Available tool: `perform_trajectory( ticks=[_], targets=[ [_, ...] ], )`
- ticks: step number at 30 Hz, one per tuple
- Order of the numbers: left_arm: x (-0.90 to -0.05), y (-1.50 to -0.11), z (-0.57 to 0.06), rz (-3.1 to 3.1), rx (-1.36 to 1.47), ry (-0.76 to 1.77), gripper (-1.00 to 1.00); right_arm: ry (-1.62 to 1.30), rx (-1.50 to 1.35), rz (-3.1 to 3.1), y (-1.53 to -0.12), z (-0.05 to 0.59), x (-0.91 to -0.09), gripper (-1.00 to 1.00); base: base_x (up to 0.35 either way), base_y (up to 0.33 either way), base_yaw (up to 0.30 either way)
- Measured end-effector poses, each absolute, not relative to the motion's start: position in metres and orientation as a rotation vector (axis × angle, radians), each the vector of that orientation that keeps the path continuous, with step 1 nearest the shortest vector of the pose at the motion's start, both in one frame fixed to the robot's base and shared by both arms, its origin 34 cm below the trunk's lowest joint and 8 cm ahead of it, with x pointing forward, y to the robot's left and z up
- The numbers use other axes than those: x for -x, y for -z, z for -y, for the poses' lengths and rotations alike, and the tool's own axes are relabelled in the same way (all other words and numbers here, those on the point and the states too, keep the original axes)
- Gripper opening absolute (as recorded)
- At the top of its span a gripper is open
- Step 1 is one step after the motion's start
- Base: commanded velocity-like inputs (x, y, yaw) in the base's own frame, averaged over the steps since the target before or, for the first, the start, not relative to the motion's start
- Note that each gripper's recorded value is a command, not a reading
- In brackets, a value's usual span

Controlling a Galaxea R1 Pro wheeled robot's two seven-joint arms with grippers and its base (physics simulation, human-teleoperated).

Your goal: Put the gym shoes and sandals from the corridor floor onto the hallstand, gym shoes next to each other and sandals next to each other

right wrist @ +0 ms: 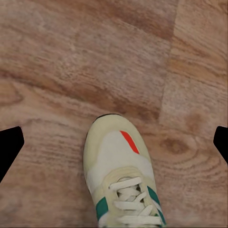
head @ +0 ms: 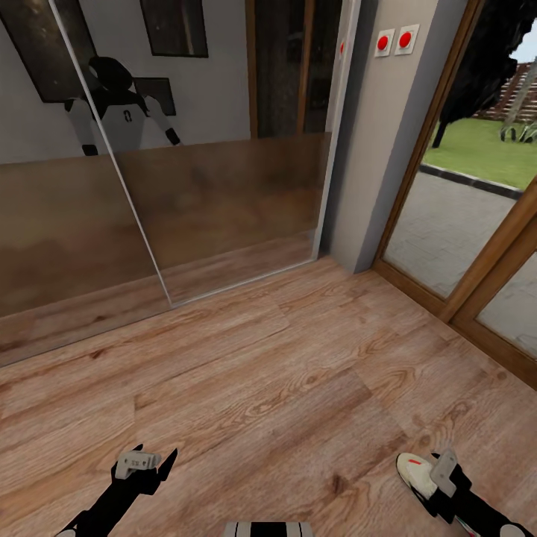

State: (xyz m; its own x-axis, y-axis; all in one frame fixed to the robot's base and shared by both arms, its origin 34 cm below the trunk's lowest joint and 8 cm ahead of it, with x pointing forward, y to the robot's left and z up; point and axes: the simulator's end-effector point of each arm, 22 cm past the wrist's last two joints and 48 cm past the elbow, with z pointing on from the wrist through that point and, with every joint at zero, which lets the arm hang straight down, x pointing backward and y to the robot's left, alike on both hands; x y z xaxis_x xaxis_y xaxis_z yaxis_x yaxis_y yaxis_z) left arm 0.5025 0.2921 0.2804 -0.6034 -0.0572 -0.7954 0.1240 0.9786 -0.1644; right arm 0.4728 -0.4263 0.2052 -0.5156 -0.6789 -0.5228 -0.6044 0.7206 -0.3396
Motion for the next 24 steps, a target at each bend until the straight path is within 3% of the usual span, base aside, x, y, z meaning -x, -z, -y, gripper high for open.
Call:
perform_trajectory(
  ticks=[24],
  targets=[
    [-0.506, -0.282, -0.292, -2.199, -0.045, 0.252, 1.0, 0.331, 0.866, -2.249, -0.21, 0.444, -0.482, 1.0, 0.0, 0.0, 0.0]
  ],
)
